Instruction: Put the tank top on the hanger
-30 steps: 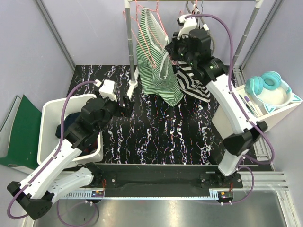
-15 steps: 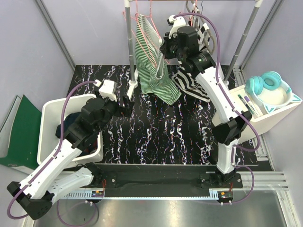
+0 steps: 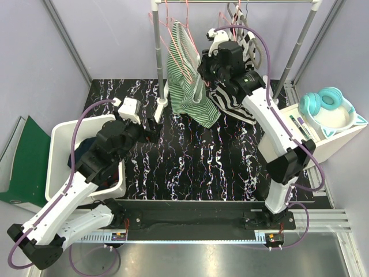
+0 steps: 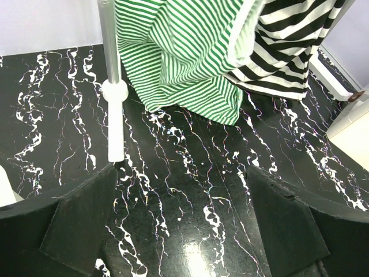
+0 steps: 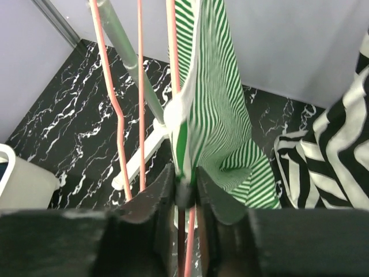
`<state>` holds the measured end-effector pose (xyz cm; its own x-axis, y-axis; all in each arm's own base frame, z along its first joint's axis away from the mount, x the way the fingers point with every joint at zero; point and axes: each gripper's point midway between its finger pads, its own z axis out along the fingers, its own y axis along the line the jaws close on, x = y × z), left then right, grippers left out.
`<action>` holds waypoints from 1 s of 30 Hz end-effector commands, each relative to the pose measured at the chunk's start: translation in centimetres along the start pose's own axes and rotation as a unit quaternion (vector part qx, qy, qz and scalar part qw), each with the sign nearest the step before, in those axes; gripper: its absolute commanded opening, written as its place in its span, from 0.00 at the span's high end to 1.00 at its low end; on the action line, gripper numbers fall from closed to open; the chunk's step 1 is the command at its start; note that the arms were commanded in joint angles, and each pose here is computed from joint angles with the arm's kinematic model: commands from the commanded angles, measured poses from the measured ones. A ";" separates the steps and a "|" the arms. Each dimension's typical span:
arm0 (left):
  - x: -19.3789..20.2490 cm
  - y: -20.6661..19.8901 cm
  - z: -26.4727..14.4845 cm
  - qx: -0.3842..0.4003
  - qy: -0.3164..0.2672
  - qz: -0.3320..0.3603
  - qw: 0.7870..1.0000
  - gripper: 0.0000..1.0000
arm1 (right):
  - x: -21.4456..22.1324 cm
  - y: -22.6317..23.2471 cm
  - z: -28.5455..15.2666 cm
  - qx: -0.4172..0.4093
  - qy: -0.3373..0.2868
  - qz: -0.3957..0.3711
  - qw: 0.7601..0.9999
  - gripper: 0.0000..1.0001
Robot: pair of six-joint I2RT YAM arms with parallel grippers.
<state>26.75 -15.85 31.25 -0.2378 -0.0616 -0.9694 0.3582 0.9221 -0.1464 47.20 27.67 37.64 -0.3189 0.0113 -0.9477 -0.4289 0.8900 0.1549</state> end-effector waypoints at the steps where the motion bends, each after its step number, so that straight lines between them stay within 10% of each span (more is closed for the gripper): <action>1: -1.9 0.1 -0.4 -0.002 -0.035 -0.006 0.999 0.01 | -4.6 0.8 -4.6 -0.018 -0.066 0.003 0.998 0.68; 10: -2.2 1.4 -1.3 -0.034 -0.043 -0.017 0.998 0.01 | -6.3 1.8 -9.0 -0.049 -0.096 -0.016 0.994 0.02; 30: 0.2 7.8 -4.9 -0.173 -0.029 0.016 0.984 0.01 | 12.7 -2.9 -18.2 0.010 -0.032 0.066 0.997 0.00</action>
<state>25.07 -8.50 30.61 -0.1979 -0.0543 -0.9787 0.1064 0.9914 -0.0765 28.16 18.52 32.85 -0.3086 0.1253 -0.9429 -0.4736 0.8395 0.2665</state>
